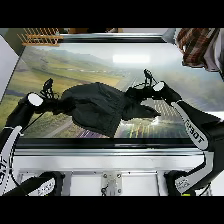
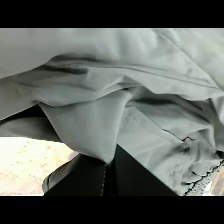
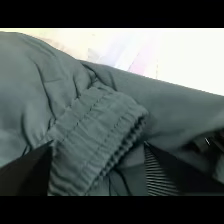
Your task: Fold the clothes and pants, and hang the long-sleeved shirts on hangers.
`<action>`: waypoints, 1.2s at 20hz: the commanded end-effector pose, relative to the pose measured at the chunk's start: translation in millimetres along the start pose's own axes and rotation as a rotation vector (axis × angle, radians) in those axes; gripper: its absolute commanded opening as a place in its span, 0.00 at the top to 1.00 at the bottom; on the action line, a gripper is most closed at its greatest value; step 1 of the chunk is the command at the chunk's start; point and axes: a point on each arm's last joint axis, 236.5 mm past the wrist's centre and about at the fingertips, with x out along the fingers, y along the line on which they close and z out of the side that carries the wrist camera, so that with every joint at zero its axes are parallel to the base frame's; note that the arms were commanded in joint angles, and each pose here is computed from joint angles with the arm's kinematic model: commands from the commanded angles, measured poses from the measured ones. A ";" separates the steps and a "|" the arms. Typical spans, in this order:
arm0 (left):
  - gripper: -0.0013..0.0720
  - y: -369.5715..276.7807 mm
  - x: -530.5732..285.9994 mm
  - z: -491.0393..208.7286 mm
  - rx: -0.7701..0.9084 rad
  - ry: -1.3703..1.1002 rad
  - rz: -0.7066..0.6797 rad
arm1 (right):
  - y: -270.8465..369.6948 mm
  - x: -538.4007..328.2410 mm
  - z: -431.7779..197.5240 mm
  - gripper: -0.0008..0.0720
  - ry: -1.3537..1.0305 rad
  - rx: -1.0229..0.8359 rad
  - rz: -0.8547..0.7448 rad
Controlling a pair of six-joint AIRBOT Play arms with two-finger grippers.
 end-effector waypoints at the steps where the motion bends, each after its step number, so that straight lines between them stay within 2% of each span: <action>1: 0.96 0.9 -0.9 4.0 -0.002 -0.015 0.001 | -3.3 10.9 1.9 0.40 -0.007 0.014 0.000; 2: 0.96 1.4 -1.1 4.4 -0.004 -0.016 0.001 | -3.9 10.7 5.3 0.48 -0.022 0.016 -0.002; 3: 0.96 1.4 -1.1 4.4 -0.004 -0.016 0.001 | -2.3 10.6 9.6 0.64 -0.040 0.029 0.004; 4: 0.96 1.2 -1.2 4.8 -0.004 -0.018 0.001 | -1.2 9.7 12.1 0.91 -0.050 0.034 0.007; 5: 0.96 0.9 -1.7 7.0 -0.001 -0.025 0.001 | 1.3 6.4 14.8 0.97 -0.059 0.026 0.008; 7: 0.96 -2.4 -11.7 29.7 0.037 -0.077 0.012 | 7.3 -14.9 24.2 0.97 -0.082 -0.063 -0.021; 11: 0.96 -29.7 -32.7 98.4 0.157 -0.130 0.029 | 13.6 -98.7 17.0 0.97 -0.086 -0.224 -0.196; 13: 0.96 -55.2 -32.8 131.4 0.200 -0.169 0.002 | 14.7 -136.7 -24.4 0.97 -0.053 -0.214 -0.253; 16: 0.96 -95.9 -24.7 168.9 0.265 -0.220 -0.042 | 23.4 -160.1 -111.2 0.97 -0.007 -0.107 -0.223; 19: 0.95 -130.8 -2.0 167.5 0.332 -0.179 -0.072 | 28.9 -167.1 -184.3 0.97 0.038 0.012 -0.185; 20: 0.58 -136.8 5.5 162.0 0.347 -0.150 -0.074 | 32.1 -168.6 -194.0 0.97 0.037 0.014 -0.170; 21: 0.07 -141.7 9.1 158.0 0.358 -0.131 -0.077 | 36.4 -170.8 -197.2 0.96 0.031 -0.002 -0.155; 22: 0.06 -143.1 8.4 155.2 0.364 -0.114 -0.077 | 39.9 -173.9 -195.6 0.95 0.020 -0.007 -0.144; 23: 0.06 -142.3 4.0 152.3 0.368 -0.096 -0.074 | 41.2 -177.3 -192.1 0.77 0.006 -0.010 -0.141; 24: 0.06 -137.7 -3.0 149.3 0.365 -0.071 -0.067 | 40.7 -181.0 -186.4 0.40 -0.012 -0.012 -0.141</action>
